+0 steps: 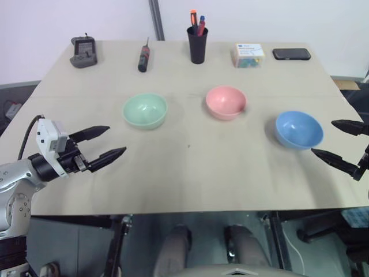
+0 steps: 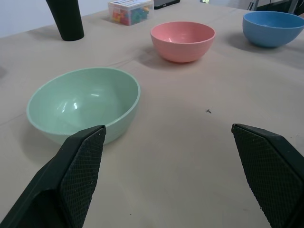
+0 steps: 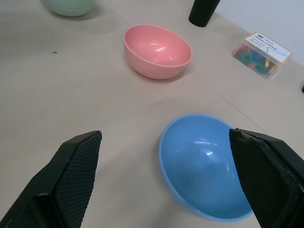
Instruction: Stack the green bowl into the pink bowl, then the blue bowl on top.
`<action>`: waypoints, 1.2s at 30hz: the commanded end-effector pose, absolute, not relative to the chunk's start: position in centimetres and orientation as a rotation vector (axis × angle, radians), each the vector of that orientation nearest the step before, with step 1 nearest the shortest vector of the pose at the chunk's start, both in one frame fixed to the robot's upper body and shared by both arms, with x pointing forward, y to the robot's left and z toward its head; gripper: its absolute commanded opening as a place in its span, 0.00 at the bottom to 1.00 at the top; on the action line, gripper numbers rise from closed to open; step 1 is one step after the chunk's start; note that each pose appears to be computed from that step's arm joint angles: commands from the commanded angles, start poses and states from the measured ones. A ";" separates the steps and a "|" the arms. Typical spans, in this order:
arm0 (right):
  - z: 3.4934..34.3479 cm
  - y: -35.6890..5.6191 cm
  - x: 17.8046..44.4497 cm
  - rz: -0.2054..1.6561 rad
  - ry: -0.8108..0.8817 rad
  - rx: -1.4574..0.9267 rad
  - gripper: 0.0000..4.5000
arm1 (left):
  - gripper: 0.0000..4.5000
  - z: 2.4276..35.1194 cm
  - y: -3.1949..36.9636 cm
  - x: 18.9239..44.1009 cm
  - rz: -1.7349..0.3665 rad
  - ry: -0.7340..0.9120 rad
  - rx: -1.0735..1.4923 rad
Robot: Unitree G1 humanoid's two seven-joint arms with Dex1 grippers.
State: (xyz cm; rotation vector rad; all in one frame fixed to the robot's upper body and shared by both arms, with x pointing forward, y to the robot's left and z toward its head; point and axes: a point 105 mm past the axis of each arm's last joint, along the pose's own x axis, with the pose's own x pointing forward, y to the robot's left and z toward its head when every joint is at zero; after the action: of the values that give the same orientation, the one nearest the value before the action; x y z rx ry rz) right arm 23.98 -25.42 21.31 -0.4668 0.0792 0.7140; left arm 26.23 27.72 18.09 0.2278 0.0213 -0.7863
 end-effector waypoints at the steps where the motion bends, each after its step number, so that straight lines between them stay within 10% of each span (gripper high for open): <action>1: 22.5 -25.1 24.2 0.706 0.036 -0.498 1.00 | 1.00 19.7 27.7 26.1 -0.780 -0.030 0.266; 11: 22.3 -21.9 26.3 0.772 -0.040 -0.470 1.00 | 1.00 19.6 25.5 26.9 -0.824 -0.081 0.223; 30: 15.9 -4.6 40.4 1.043 -0.033 -0.664 1.00 | 1.00 20.0 19.0 24.8 -0.998 -0.169 0.196; 35: 15.4 -4.0 41.7 1.047 -0.021 -0.702 0.64 | 1.00 19.9 19.3 23.9 -0.964 -0.158 0.198; 36: 15.5 -3.8 41.8 1.055 -0.026 -0.708 0.45 | 1.00 19.9 19.4 23.7 -0.955 -0.155 0.200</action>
State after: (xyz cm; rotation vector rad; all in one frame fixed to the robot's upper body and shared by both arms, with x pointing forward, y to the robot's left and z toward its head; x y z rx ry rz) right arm 41.56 -4.56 13.41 -0.6865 0.0529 1.0428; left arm 24.31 19.46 18.58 0.1588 -0.1129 -0.9579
